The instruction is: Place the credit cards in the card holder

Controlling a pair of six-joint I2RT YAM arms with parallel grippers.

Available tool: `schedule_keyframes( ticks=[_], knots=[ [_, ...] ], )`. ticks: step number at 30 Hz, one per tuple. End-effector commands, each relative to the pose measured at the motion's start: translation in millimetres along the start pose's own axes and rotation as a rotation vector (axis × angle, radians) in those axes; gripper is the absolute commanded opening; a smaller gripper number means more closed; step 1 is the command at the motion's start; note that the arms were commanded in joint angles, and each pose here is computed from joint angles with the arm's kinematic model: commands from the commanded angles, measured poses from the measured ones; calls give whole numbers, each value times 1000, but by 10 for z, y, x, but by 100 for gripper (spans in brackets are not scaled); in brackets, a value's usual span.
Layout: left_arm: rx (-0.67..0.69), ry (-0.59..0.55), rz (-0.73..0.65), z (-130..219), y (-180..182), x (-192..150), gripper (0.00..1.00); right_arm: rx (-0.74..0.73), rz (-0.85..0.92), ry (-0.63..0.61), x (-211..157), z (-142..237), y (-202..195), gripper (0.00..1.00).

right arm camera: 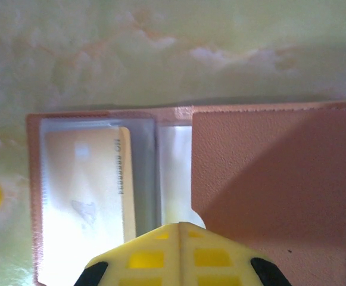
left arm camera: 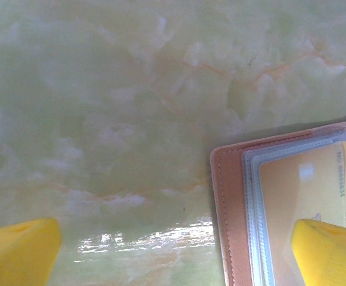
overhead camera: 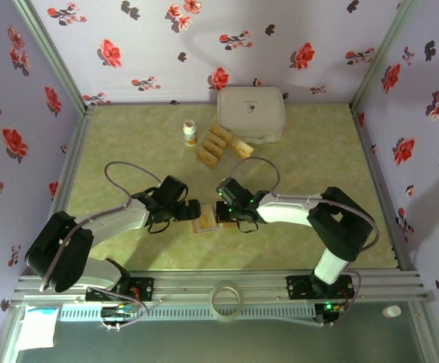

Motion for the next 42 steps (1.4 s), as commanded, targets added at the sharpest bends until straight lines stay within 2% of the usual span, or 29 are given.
schedule_keyframes(
  ticks=[1, 12, 18, 20, 24, 28, 33, 38, 40, 42],
  knots=[
    [12, 9, -17, 9, 54, -45, 100, 18, 3, 4, -4, -55, 103, 0],
    [13, 17, -18, -15, 71, -76, 100, 16, 31, 30, -105, -124, 187, 0],
    [-55, -9, -31, 12, -24, -41, 100, 20, 52, -8, -26, 53, 250, 0],
    [-104, -22, -40, 38, -93, -23, 100, 26, 53, -36, 38, 186, 275, 8],
    [-163, -42, -55, 87, -208, 23, 100, 16, 36, -88, 155, 421, 169, 33],
    [-179, -47, -48, 76, -249, 29, 100, -10, -14, -135, 235, 581, -100, 45],
    [-184, -38, -55, 32, -299, 22, 100, -35, -65, -155, 269, 630, -367, 52],
    [-182, -21, -63, -30, -334, -1, 100, -41, -74, -128, 263, 471, -434, 51],
    [-180, -15, -68, -54, -346, -6, 100, -43, -71, -114, 254, 371, -445, 43],
    [-179, -11, -70, -75, -356, -5, 100, -44, -74, -103, 248, 294, -457, 26]
  ],
)
Point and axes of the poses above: each hand's point on the last joint's axis, 136 mm out from that joint toward the fingers, its own z axis back along the fingers, its own y axis along the line the jaws close on, x = y × z, the point moved 3 cm from there along z, back along the fingers, and after that the axes turned 12 degrees about -z, right-handed, at the moved point
